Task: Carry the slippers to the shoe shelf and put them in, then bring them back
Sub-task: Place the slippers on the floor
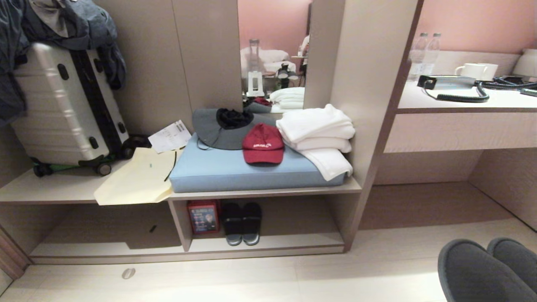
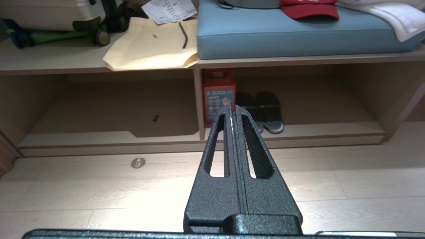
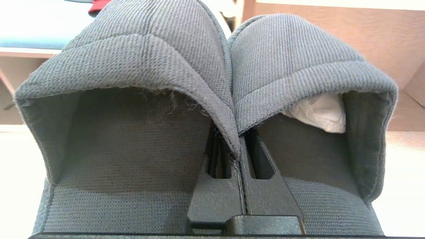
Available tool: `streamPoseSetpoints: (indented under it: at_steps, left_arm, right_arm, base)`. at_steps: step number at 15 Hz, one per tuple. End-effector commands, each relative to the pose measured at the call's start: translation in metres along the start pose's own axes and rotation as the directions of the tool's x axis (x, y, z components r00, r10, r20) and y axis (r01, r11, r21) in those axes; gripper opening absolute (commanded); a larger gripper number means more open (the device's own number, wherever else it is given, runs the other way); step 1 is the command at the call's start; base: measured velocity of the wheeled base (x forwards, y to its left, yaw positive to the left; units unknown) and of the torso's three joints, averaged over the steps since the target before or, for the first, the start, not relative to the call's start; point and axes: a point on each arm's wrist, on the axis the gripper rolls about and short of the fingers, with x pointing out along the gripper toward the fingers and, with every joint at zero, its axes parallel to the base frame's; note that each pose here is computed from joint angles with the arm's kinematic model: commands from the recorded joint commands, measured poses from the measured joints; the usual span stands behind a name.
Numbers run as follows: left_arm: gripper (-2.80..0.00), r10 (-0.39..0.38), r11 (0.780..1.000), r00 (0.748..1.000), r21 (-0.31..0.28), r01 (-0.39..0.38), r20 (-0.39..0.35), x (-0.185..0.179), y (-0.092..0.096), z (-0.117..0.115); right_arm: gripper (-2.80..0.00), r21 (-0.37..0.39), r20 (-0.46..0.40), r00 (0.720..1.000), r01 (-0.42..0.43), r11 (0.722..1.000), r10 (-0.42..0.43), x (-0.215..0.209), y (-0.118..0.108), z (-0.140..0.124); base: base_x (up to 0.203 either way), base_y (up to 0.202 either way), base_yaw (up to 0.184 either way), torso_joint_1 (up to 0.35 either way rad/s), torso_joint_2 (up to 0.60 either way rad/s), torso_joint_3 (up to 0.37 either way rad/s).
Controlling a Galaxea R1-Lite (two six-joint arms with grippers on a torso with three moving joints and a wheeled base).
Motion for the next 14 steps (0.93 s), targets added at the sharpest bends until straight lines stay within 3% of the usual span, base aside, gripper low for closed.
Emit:
streamPoseSetpoints:
  at_steps: [1,14]
  left_arm:
    - [-2.80,0.000,1.000,1.000,0.000,0.000,0.000,0.0000,0.0000,0.0000]
    - [-2.80,0.000,1.000,1.000,0.000,0.000,0.000,0.0000,0.0000,0.0000]
  right_arm:
    - [-2.80,-0.001,0.002,1.000,-0.001,1.000,0.001,-0.0001,0.0000,0.0000]
    - [-2.80,-0.001,0.002,1.000,-0.001,1.000,0.001,-0.0001,0.0000,0.0000]
  base:
    - [0.000,-0.198,0.005,0.007,0.01,0.002]
    - [0.000,-0.196,0.001,0.003,0.00,0.003]
